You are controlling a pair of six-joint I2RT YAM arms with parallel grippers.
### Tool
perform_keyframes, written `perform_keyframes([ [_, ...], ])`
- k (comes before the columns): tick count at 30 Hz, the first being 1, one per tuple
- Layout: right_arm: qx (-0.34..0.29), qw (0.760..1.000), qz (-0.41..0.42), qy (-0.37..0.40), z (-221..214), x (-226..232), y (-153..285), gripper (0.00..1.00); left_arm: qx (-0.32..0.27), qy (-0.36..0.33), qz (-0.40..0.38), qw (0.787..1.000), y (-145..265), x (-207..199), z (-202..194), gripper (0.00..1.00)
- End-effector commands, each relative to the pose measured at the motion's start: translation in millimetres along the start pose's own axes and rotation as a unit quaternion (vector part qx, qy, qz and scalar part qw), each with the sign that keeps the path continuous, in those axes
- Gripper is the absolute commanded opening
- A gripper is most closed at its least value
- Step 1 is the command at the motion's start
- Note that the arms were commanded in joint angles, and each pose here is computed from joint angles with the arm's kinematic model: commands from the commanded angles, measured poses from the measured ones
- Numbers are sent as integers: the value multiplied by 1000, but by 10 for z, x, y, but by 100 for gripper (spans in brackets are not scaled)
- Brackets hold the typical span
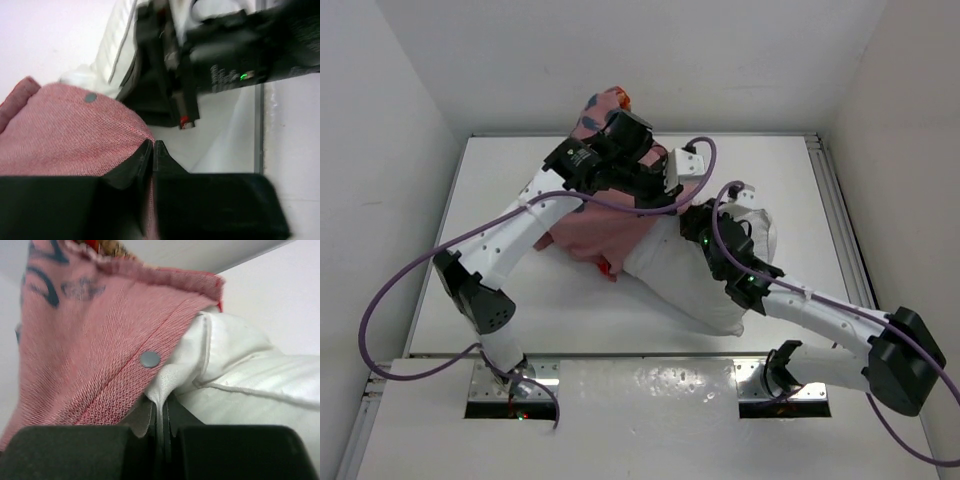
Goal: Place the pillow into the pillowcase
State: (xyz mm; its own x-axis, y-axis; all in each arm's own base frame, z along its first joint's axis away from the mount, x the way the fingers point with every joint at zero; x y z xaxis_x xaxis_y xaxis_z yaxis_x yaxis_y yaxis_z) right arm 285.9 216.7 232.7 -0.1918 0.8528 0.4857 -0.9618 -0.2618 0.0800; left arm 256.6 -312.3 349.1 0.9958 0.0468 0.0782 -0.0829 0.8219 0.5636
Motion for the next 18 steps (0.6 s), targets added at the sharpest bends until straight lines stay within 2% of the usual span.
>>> perform_keyframes([
  [1, -112, 982, -69, -136, 351, -94, 6, 0, -15, 10, 4, 1000, -177, 88, -158, 12],
  [2, -87, 984, -88, -126, 222, -164, -4, 0, 13, 30, 57, 998, -229, 300, -372, 40],
  [3, -60, 987, -105, -106, 89, -245, 1, 24, 24, 35, 100, 994, -200, 466, -461, 60],
  [6, -8, 993, -94, -77, 27, -318, 12, 71, 35, 60, 136, 988, -94, 607, -624, 79],
  [7, 8, 995, -88, -55, 28, -337, 14, 91, 29, 62, 144, 987, -6, 608, -602, 82],
  [8, 15, 996, -76, -45, 137, -289, -3, 99, 25, 64, 153, 986, 51, 626, -606, 83],
  [9, 66, 995, -76, -21, 83, -380, 26, 99, 25, 69, 169, 983, 154, 673, -629, 88],
  [10, 82, 994, -74, 11, 147, -399, 33, 99, 17, 66, 181, 981, 272, 655, -581, 89],
  [11, 89, 993, -68, 24, 311, -343, 24, 99, 22, 69, 190, 979, 338, 658, -607, 97],
  [12, 130, 986, -88, 52, 264, -472, 88, 99, 33, 73, 205, 975, 400, 672, -652, 97],
  [14, 155, 979, -94, 97, 410, -569, 124, 96, 67, 80, 218, 970, 459, 599, -803, 96],
  [15, 178, 975, -70, 114, 387, -562, 144, 80, 77, 78, 219, 970, 503, 544, -862, 89],
  [16, 186, 974, -62, 114, 414, -571, 149, 17, 94, 72, 211, 970, 496, 490, -961, 74],
  [17, 198, 971, -74, 109, 421, -670, 161, 0, 135, 89, 199, 967, 442, 386, -1231, 31],
  [18, 210, 970, -69, 101, 392, -680, 180, 0, 149, 96, 197, 964, 464, 318, -1343, 13],
])
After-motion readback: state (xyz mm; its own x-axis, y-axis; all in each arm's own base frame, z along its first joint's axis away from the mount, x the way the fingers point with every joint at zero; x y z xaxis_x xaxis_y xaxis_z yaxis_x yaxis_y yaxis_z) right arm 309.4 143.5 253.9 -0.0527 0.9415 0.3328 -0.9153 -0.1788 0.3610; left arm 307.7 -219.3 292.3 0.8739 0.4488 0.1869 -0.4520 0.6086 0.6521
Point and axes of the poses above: each gripper's point midway between its finger pads, its own y axis back along the fingers, its own x axis along the line the jaws close on, z = x × y, the point moved 4 cm from there along y, back along the fingers, and after that the axes turned 4 degrees about y, right-handed, at the moved point
